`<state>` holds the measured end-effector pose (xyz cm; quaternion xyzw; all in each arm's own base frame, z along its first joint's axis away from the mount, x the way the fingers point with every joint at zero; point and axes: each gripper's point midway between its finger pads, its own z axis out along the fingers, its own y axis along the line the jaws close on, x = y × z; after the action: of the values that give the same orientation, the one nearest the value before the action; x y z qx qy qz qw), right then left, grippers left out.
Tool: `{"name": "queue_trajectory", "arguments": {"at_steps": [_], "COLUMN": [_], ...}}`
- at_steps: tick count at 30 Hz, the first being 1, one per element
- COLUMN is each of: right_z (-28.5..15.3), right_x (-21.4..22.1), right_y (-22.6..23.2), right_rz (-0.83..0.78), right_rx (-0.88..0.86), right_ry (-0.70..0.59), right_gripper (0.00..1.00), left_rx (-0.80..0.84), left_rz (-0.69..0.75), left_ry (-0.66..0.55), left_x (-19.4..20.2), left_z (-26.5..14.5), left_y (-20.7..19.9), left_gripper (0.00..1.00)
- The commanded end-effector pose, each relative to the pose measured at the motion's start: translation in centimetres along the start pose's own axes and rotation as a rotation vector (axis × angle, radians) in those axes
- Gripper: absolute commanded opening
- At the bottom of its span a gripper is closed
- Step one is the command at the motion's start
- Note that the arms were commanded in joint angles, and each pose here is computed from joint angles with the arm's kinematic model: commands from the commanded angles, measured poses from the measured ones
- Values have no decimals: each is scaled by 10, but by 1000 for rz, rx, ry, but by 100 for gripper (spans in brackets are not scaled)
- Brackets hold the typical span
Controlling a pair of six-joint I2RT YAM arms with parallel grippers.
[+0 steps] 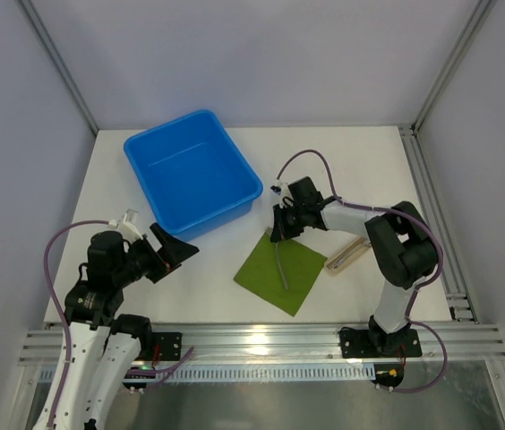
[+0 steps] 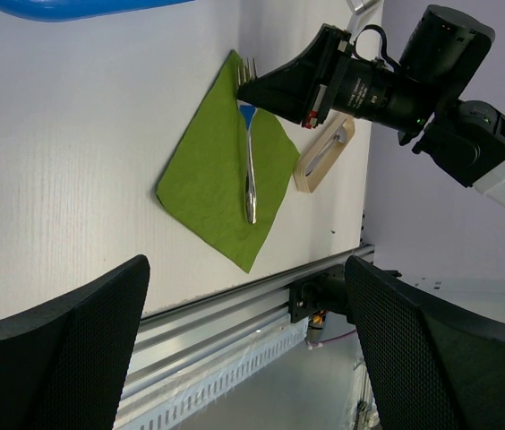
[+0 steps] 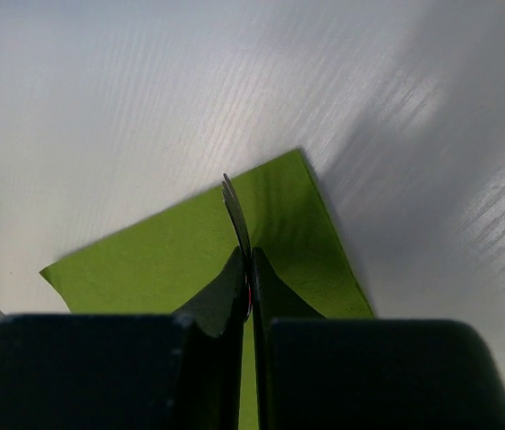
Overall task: Place the utensils on the paper napkin and roll it up
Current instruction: Adjust the utensils on the napkin.
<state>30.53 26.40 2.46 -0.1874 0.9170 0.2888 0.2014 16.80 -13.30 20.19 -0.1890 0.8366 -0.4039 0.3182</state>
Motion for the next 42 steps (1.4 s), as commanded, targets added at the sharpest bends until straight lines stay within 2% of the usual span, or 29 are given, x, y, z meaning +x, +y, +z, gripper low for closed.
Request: {"name": "queue_trajectory", "arguments": {"at_steps": [1,15,35,42], "right_z": [3,1,4,3], "right_x": [-20,-30,-19,-17], "right_y": [2,3,-3,-7], "right_rz": [-26,-42,-30,-27], "right_rx": [4,10,24,46], "right_ry": [-51,-66,-48,-47], "right_gripper": [4,4,4,9], "left_rx": [24,25,18,19], "left_rz": [37,36,27,30], "left_ry": [-7,-2,1,-2], "left_x": [-2,-1,1,2], "left_z": [-2,-1,0,-2], "left_y": [-6,-4,-1,-2], "left_gripper": [91,91,91,91]}}
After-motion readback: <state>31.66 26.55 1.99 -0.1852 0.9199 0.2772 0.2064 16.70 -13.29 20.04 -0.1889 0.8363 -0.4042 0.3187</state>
